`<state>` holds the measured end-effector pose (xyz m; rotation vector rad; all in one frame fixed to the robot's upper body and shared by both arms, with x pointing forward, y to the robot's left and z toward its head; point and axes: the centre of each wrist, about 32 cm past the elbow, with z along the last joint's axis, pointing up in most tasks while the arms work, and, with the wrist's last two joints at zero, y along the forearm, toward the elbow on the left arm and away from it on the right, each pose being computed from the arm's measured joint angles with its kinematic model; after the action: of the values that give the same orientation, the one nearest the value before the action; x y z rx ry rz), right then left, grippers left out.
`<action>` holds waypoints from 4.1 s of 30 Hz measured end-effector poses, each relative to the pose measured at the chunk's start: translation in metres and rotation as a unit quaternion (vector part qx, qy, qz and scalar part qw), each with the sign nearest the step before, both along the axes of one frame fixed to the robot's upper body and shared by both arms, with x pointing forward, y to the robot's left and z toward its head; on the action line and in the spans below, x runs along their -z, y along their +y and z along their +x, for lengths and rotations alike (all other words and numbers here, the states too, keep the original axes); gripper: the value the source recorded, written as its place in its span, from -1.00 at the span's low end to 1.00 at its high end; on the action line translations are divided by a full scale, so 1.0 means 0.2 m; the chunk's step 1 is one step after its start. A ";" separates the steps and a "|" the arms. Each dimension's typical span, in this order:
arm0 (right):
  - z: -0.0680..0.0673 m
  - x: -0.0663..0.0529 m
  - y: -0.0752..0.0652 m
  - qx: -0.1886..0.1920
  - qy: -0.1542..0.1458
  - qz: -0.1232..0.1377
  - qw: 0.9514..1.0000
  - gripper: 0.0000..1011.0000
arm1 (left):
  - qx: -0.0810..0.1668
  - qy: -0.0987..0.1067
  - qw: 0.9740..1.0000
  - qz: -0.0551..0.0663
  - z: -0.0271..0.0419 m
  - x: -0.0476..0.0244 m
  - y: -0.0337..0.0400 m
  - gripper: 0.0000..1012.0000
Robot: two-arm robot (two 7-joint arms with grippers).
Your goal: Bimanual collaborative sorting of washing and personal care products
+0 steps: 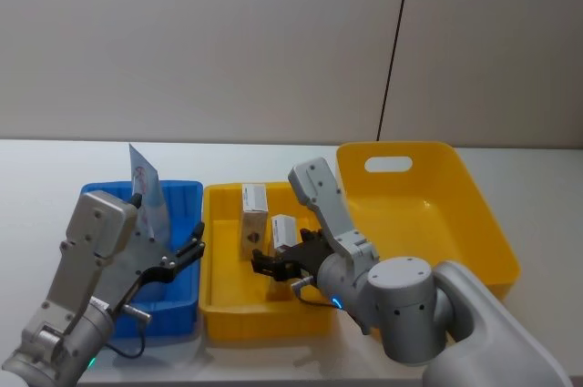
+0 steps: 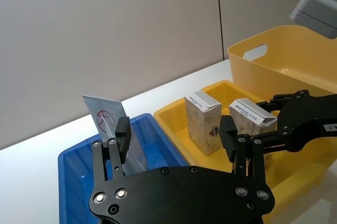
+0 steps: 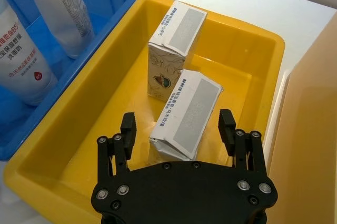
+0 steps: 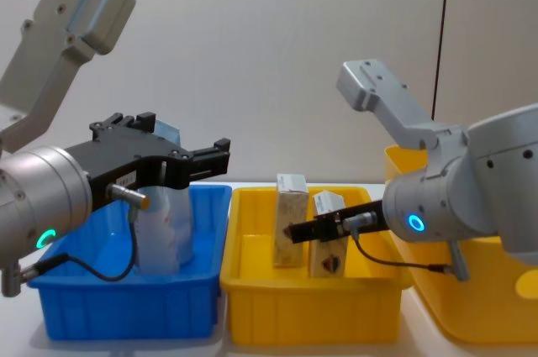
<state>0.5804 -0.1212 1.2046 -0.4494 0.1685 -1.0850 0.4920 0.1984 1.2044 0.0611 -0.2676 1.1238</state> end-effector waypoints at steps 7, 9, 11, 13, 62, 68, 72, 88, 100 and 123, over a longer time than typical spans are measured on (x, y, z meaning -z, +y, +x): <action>0.00 0.00 0.00 0.003 -0.001 0.000 1.000 0.57 | 0.000 0.000 1.000 0.000 0.000 0.000 0.000 0.98; 0.00 0.00 0.00 0.004 -0.001 -0.001 1.000 0.43 | 0.000 0.000 1.000 0.000 0.000 0.000 0.000 0.98; 0.00 0.01 0.00 0.004 -0.001 -0.001 1.000 0.34 | 0.000 0.000 1.000 0.000 0.000 0.000 0.000 0.98; 0.00 0.01 0.00 0.004 -0.001 -0.001 1.000 0.22 | 0.000 0.000 1.000 0.000 0.000 0.000 0.000 0.98; -0.09 -0.28 -0.16 -0.019 -0.138 0.079 0.987 -0.29 | 0.000 0.000 1.000 0.000 0.000 0.000 0.000 0.98; -0.13 -0.37 -0.25 -0.004 -0.176 0.092 0.980 -0.29 | 0.000 0.000 1.000 0.000 0.000 0.000 0.000 0.98; -0.16 -0.43 -0.34 0.017 -0.201 0.094 0.975 -0.29 | 0.000 0.000 1.000 0.000 0.000 0.000 0.000 0.98; -0.26 -0.45 -0.63 0.106 -0.213 0.050 0.970 -0.29 | 0.000 0.000 1.000 0.000 0.000 0.000 0.000 0.98; -0.22 -0.38 -0.75 0.131 -0.167 0.023 0.977 -0.29 | 0.000 0.000 1.000 0.000 0.000 0.000 0.000 0.98; -0.14 -0.36 -0.79 0.126 -0.143 0.021 0.981 -0.29 | 0.000 0.000 1.000 0.000 0.000 0.000 0.000 0.98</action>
<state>0.5526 -0.2793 1.2765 -0.2334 -0.0083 -1.3797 0.4920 0.1984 1.2044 0.0611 -0.2676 1.1237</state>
